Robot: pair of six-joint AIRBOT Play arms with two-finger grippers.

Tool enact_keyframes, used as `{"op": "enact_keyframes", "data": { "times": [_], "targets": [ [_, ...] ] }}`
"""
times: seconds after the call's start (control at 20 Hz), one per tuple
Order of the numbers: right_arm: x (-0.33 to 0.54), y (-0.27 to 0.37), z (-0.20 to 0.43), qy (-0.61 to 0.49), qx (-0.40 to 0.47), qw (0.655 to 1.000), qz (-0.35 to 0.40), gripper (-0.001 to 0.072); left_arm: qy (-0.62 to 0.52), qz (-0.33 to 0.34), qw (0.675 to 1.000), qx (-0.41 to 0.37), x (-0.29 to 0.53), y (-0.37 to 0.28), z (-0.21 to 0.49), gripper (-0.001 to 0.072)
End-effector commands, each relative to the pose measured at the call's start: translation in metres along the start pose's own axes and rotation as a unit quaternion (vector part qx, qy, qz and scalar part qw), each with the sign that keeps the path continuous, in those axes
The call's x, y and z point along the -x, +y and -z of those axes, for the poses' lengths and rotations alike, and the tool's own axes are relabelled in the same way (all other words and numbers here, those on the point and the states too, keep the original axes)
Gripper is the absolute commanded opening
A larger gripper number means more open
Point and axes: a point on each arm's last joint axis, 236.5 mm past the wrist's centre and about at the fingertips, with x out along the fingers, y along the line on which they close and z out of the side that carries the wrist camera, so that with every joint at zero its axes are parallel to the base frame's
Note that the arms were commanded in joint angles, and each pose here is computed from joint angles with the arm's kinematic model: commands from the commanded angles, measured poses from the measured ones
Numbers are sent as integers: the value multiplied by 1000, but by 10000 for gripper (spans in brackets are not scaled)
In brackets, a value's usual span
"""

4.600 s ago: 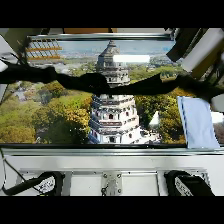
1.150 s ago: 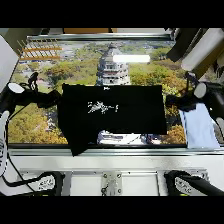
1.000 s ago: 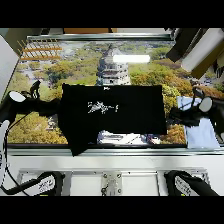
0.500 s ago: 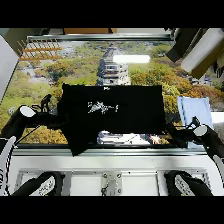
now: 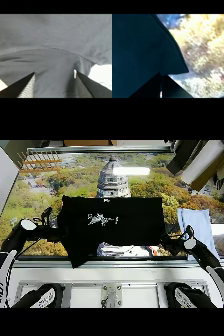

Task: Fold the clothes and pants, and hang the long-sleeved shirts on hangers.

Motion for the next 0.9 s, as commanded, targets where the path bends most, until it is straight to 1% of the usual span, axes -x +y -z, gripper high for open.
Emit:
{"op": "enact_keyframes", "data": {
  "times": [0.0,0.05,0.15,0.25,0.35,0.45,0.55,0.7,0.75,0.8,0.85],
  "targets": [
    [0,5,-3,-9,4,1000,-8,9,4,-43,997,62,9,41,4,505],
    [0,5,-3,-9,4,1000,-8,9,13,-58,994,86,8,56,13,506],
    [0,5,-2,-9,4,1000,-8,9,31,-57,991,120,-3,69,33,506],
    [0,5,-2,-9,4,1000,-8,9,45,-60,988,134,-15,76,52,506],
    [0,5,-3,-9,4,1000,-8,10,45,-40,987,148,-26,70,61,506],
    [0,5,-2,-9,4,1000,-8,9,34,-6,987,157,-33,58,60,506],
    [0,5,-2,-9,4,1000,-8,9,28,3,989,148,-36,49,57,505],
    [0,5,-2,-7,4,1000,-8,9,45,0,993,106,-47,33,62,505],
    [1,5,0,-4,4,1000,-7,9,55,-4,995,89,-51,28,63,459],
    [2,5,0,-4,5,1000,-8,9,66,-5,995,74,-53,23,63,228],
    [4,7,-1,-7,6,1000,-11,9,73,-2,995,66,-53,18,62,63]
  ]
}}
